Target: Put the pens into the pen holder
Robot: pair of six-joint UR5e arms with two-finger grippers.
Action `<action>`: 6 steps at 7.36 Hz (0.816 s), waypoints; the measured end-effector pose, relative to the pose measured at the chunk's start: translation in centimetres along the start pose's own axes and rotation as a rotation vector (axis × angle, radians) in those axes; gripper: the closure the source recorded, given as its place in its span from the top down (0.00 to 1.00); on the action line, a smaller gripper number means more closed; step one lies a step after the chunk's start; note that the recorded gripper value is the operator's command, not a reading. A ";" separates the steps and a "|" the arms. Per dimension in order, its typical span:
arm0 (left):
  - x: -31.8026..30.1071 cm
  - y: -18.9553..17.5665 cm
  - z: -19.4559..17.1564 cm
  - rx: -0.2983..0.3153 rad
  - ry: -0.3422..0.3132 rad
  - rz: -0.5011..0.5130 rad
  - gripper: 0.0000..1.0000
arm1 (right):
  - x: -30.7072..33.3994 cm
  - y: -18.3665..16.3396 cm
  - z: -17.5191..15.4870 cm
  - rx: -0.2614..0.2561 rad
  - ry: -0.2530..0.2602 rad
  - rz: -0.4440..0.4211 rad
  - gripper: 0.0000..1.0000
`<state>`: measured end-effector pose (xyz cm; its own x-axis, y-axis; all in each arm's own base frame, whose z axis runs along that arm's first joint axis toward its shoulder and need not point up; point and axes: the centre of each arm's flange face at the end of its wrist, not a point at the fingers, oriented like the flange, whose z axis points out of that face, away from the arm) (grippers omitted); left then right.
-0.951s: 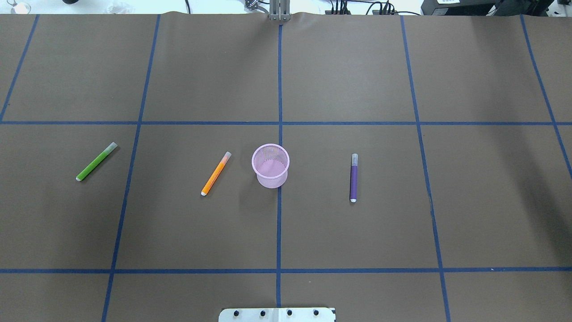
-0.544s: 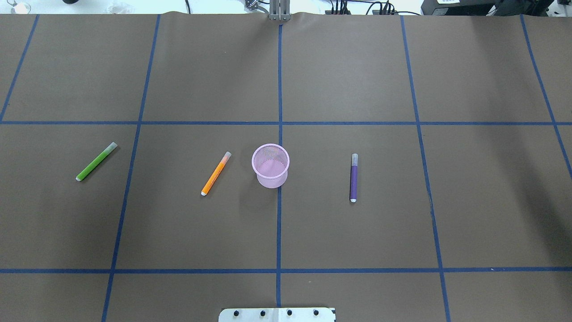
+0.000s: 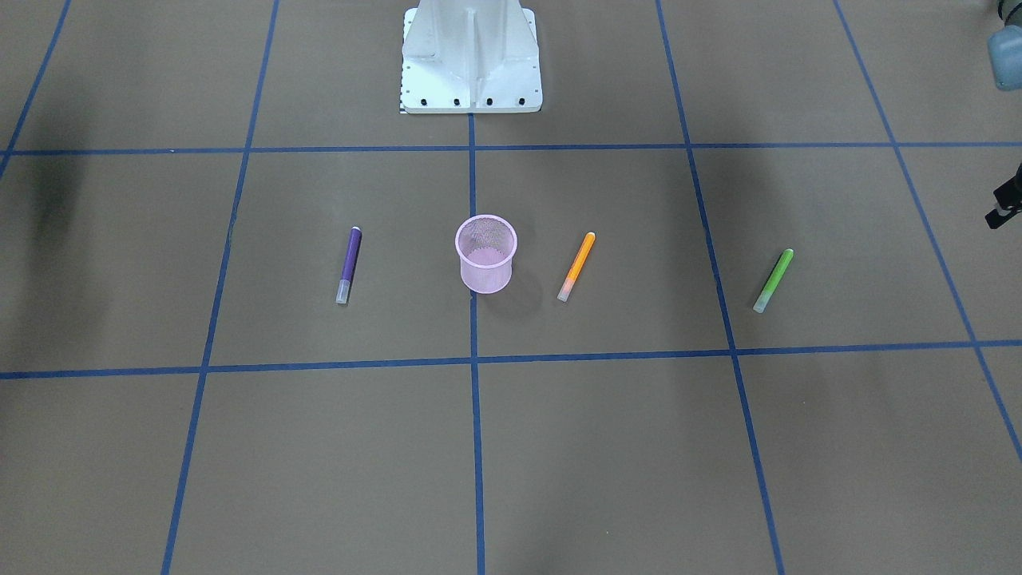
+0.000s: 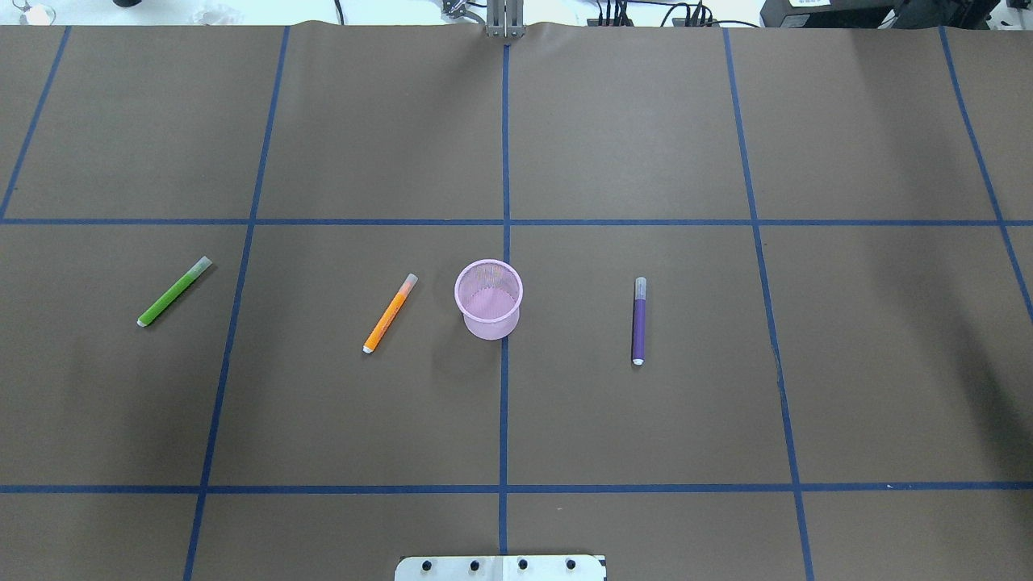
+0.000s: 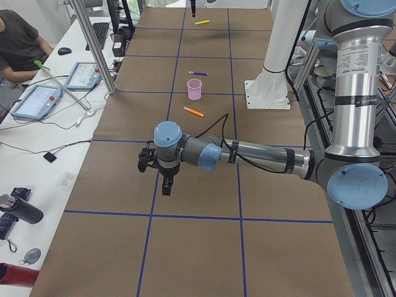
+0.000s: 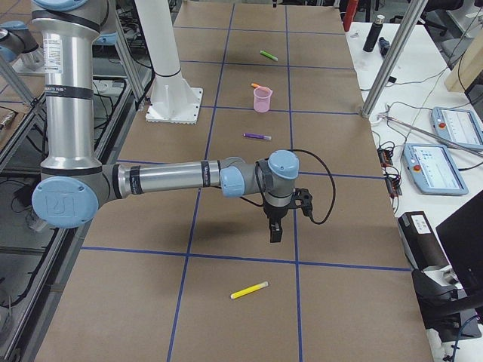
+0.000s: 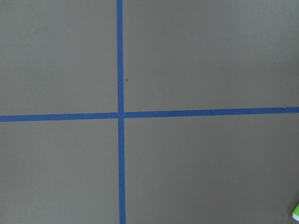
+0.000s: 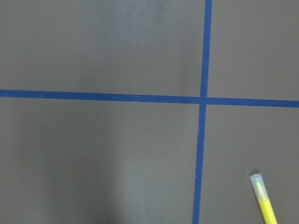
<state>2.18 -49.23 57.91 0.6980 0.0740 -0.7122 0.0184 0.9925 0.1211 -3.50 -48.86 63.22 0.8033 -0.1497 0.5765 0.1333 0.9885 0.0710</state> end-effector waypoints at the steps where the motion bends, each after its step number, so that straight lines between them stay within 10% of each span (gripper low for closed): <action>1: 0.4 0.0 0.3 -0.004 0.003 0.007 1.00 | 1.5 0.6 2.1 -0.037 0.010 -0.068 0.89; 3: 0.7 -0.1 0.4 -0.004 0.007 0.014 1.00 | 3.9 1.6 5.3 -0.102 0.011 -0.174 0.83; 6: 1.0 0.0 0.6 -0.006 0.011 0.023 1.00 | 7.3 3.1 9.8 -0.067 0.006 -0.228 0.82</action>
<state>3.33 -49.23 57.62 0.6903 0.0981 -0.7169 -0.0018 0.9910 0.1339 -2.94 -46.68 75.61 0.7516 -0.3689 0.5469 0.3493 0.9258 0.1445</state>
